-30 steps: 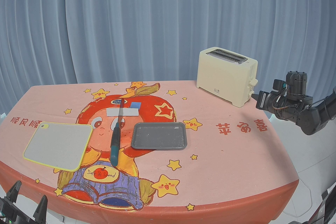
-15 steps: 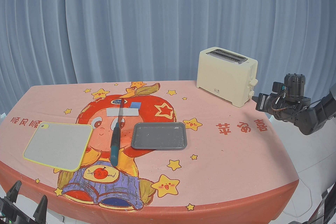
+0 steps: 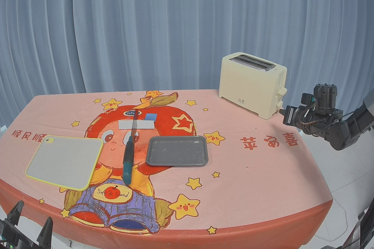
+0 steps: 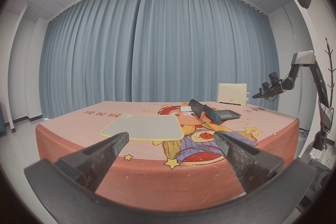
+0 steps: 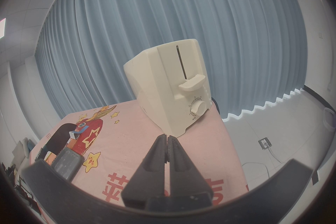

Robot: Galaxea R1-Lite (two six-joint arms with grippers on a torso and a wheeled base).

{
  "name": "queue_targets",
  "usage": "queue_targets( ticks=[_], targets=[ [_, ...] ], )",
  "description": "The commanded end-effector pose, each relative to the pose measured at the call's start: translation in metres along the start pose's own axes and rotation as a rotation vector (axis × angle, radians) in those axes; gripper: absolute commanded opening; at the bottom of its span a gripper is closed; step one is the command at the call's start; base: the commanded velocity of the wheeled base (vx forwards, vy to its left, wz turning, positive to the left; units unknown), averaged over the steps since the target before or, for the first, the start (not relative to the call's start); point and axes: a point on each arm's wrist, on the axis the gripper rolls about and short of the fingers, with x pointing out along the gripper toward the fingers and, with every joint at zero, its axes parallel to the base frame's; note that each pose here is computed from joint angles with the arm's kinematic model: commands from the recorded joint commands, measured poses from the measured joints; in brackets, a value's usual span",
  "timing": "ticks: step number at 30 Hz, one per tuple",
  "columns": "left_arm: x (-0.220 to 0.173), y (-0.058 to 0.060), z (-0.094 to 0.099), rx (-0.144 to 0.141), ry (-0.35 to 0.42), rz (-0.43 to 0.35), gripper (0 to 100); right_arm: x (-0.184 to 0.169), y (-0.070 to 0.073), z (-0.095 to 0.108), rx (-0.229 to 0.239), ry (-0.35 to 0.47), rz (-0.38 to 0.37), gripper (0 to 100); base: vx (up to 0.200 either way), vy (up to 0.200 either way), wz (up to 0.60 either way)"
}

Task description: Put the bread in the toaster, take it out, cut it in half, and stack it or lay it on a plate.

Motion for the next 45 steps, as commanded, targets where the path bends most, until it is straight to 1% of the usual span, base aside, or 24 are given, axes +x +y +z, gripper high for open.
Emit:
queue_targets(
  ticks=[1,7,14,18,28,30,31,32,36,40,45],
  targets=[
    [0.001,0.0,-0.005,0.0,0.018,0.0,100,0.002,-0.001,-0.002,0.001,0.007,-0.001,0,0.0,0.0,0.0],
    [0.001,0.0,-0.005,0.0,0.018,0.0,100,0.002,-0.003,0.0,0.004,0.002,-0.008,0,0.0,0.0,0.0],
    [0.001,0.0,-0.005,0.0,0.018,0.0,100,0.003,-0.003,0.002,0.004,-0.003,-0.007,0,0.0,0.0,0.0],
    [0.001,0.0,-0.005,0.0,0.018,0.0,100,0.005,-0.007,0.001,0.007,0.001,-0.016,0,0.0,0.0,0.0],
    [0.001,0.0,-0.005,0.0,0.018,0.0,100,0.007,-0.007,0.001,0.006,-0.002,-0.015,0,0.0,0.0,0.0],
    [0.001,0.0,-0.005,0.0,0.018,0.0,100,0.008,-0.007,0.002,0.008,-0.002,-0.016,0,0.0,0.0,0.0],
    [0.001,0.0,-0.005,0.0,0.018,0.0,100,0.011,-0.011,0.001,0.011,0.0,-0.024,0,0.0,0.0,0.0],
    [0.001,0.0,-0.005,0.0,0.018,0.0,100,0.011,-0.012,0.001,0.012,-0.002,-0.025,0,0.0,0.0,0.0],
    [0.001,0.0,-0.005,0.0,0.018,0.0,100,0.013,-0.01,0.002,0.01,-0.003,-0.018,0,0.0,0.0,0.0],
    [0.001,0.0,-0.005,0.0,0.018,0.0,100,0.021,-0.011,-0.002,0.009,0.006,-0.018,0,0.0,0.0,0.0],
    [0.001,0.0,-0.005,0.0,0.017,0.0,100,0.025,-0.013,0.002,0.014,-0.008,-0.022,0,0.0,0.0,0.0]
  ],
)
